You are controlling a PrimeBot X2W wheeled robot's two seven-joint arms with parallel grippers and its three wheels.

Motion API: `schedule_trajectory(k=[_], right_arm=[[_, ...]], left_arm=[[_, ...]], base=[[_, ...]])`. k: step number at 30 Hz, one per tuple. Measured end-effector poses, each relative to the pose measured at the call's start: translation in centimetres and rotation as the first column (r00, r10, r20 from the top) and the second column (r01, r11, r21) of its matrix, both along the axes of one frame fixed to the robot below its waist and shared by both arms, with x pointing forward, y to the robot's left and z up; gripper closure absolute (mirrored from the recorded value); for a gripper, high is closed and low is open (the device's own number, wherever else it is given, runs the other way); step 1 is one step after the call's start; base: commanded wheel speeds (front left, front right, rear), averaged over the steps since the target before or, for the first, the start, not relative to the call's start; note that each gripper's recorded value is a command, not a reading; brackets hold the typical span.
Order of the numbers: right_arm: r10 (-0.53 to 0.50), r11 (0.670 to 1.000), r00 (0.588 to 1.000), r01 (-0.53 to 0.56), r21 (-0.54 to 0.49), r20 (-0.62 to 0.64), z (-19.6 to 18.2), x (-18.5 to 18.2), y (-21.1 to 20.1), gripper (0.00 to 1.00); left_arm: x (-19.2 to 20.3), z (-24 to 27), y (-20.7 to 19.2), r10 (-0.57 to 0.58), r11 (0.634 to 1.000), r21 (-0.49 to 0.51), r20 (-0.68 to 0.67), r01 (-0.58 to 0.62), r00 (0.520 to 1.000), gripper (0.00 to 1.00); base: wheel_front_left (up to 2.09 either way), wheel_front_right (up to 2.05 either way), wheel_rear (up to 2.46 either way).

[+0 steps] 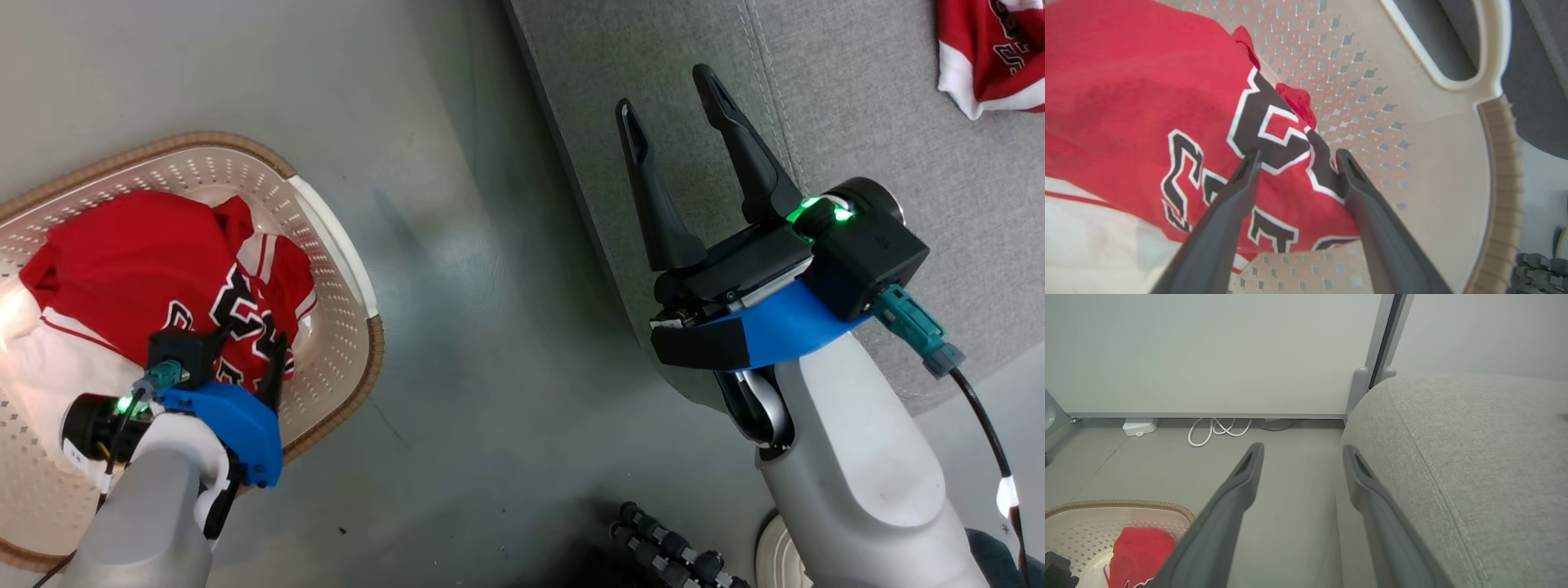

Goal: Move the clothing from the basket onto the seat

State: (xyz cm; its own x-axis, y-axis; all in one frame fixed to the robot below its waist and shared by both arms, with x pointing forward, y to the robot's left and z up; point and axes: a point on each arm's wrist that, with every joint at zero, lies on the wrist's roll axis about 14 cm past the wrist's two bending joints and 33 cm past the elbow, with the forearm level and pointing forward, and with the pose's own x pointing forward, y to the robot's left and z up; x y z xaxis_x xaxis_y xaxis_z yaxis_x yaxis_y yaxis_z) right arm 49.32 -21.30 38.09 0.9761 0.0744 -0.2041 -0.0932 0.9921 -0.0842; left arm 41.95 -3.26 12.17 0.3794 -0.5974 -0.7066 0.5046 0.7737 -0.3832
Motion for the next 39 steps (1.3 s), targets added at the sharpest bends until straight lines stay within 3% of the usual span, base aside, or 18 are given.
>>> schedule_trajectory(k=[7,8,10,11,28,39], right_arm=[[-0.004,1.000,1.000,0.004,0.014,0.003,0.0,0.1,0.0,0.00],[-0.001,1.000,1.000,0.001,0.018,0.010,0.2,0.3,0.1,0.00],[0.004,1.000,1.000,-0.005,0.020,0.015,0.3,0.4,0.3,0.00],[0.006,1.000,1.000,-0.006,0.021,0.017,0.4,0.4,0.3,0.00],[0.021,0.999,0.999,-0.022,0.028,0.035,1.0,0.6,1.0,0.00],[0.060,0.998,0.995,-0.061,0.011,0.085,4.0,-0.3,2.7,0.00]], left_arm=[[-1.6,-2.7,2.5,0.013,0.983,0.181,-0.116,0.009,0.993,0.00],[-1.7,-2.9,2.6,0.022,0.981,0.193,-0.129,0.003,0.991,0.37],[-1.7,-3.0,2.7,0.023,0.980,0.201,-0.144,0.006,0.989,0.93],[-1.7,-3.0,2.7,0.022,0.979,0.202,-0.144,0.007,0.989,1.00],[-1.5,-1.7,2.7,0.044,0.982,0.186,-0.135,-0.018,0.990,1.00],[2.9,7.4,1.4,0.116,0.992,0.044,0.101,-0.121,0.988,1.00]], base=[[0.00,0.00,0.00],[0.00,0.00,0.00],[0.00,0.00,0.00],[0.00,0.00,0.00],[0.00,0.00,0.00],[0.00,0.00,0.00]])
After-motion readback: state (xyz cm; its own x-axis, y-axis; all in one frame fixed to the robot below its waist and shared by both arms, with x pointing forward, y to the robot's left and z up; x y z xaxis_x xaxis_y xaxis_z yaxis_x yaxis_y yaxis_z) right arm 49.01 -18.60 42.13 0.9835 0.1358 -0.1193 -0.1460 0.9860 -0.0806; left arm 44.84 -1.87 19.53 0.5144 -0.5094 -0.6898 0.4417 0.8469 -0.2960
